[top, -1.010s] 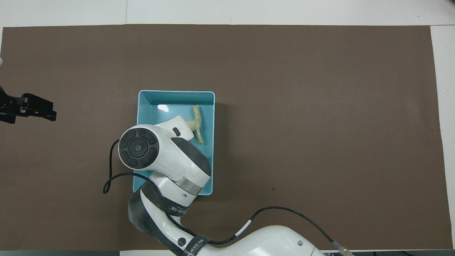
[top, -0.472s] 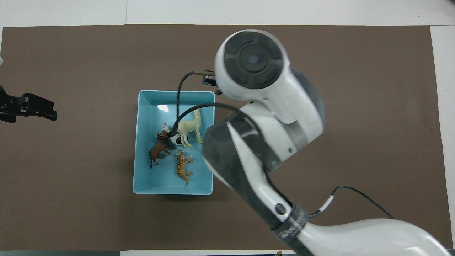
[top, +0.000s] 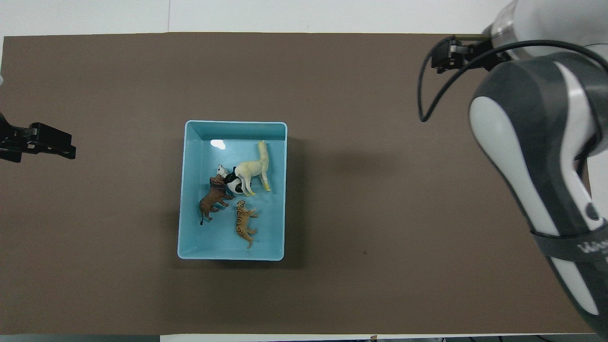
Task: Put all toys into storage box
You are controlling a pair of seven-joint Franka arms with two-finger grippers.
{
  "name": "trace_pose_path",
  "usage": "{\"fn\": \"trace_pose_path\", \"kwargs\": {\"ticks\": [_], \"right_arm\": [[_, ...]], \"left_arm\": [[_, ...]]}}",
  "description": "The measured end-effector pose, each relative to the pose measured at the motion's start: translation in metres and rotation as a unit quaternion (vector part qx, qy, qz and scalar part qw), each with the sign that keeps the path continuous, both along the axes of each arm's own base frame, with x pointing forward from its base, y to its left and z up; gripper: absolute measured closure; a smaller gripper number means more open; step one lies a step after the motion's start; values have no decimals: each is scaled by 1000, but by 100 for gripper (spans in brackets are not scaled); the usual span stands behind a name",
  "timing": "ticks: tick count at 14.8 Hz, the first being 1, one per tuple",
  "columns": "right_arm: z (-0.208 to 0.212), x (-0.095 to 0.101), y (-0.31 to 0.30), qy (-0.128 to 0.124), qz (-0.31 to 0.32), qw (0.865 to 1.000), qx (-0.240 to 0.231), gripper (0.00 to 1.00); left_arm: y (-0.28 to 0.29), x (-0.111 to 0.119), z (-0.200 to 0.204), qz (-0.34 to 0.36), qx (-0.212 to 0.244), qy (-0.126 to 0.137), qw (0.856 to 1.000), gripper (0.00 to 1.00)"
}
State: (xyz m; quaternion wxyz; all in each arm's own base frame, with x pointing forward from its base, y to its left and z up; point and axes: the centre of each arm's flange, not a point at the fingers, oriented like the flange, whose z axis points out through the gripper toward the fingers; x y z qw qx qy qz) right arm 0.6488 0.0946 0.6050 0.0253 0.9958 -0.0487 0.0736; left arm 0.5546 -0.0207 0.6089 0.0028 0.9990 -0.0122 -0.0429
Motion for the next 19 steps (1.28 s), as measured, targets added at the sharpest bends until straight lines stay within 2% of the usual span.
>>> {"fn": "trace_pose_path", "kwargs": {"ticks": [3, 5, 7, 11, 16, 19], "right_arm": [[16, -31, -55, 69, -12, 998, 0, 0], [16, -52, -84, 97, -16, 995, 7, 0], [4, -71, -107, 113, -27, 993, 9, 0], [-11, -93, -119, 110, -36, 993, 10, 0], [9, -94, -129, 78, -44, 996, 12, 0], [15, -95, -131, 72, -46, 996, 13, 0]], "left_arm": [[0, 1, 1, -9, -1, -5, 1000, 0], [0, 1, 1, -14, -1, -6, 1000, 0], [0, 1, 1, -16, -2, -6, 1000, 0], [0, 1, 2, -17, -2, -7, 1000, 0], [-2, -2, 7, -18, -2, -12, 1000, 0], [-2, -2, 7, -18, -2, -13, 1000, 0]]}}
